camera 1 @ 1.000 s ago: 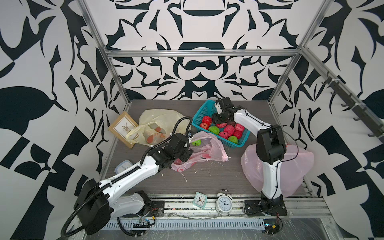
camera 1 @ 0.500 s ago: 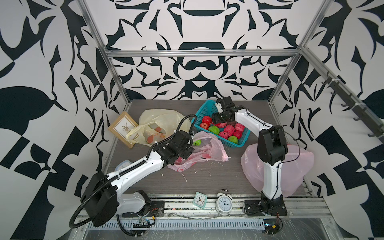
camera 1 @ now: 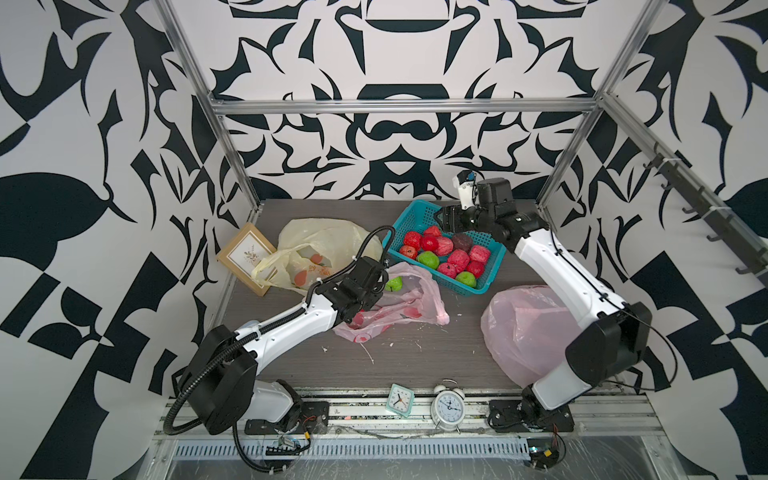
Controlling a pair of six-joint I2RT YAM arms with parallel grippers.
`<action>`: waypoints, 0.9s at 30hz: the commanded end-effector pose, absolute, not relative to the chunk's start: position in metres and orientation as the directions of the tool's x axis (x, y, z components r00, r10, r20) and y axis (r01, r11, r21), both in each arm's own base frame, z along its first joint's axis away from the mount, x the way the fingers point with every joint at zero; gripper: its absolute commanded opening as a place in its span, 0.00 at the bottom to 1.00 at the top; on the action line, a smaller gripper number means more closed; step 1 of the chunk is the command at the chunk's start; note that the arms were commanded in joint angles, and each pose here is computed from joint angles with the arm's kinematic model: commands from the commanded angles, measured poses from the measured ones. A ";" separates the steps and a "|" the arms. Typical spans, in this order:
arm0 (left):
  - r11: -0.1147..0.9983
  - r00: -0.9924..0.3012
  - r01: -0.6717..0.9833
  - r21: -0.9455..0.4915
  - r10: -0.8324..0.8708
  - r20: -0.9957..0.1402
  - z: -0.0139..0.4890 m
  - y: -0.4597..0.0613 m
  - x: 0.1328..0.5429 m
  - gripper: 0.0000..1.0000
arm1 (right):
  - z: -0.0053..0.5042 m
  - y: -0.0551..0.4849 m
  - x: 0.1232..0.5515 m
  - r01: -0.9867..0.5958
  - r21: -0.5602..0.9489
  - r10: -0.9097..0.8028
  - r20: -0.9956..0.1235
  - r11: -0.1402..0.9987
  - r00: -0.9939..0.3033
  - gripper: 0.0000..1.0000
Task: Untie the knot of a plastic bag & take out the apple
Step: Adjust the plastic bag at the center of the board.
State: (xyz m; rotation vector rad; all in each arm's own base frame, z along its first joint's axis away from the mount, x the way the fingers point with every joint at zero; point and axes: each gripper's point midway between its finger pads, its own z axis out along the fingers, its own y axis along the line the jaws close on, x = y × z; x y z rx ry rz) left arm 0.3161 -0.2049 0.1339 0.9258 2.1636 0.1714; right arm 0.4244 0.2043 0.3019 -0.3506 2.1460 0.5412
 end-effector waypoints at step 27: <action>0.761 -0.542 0.648 -0.006 0.456 -0.706 0.174 -0.215 0.294 0.00 | 0.166 0.374 0.211 -0.685 0.551 -0.441 -0.524 0.477 -0.729 0.63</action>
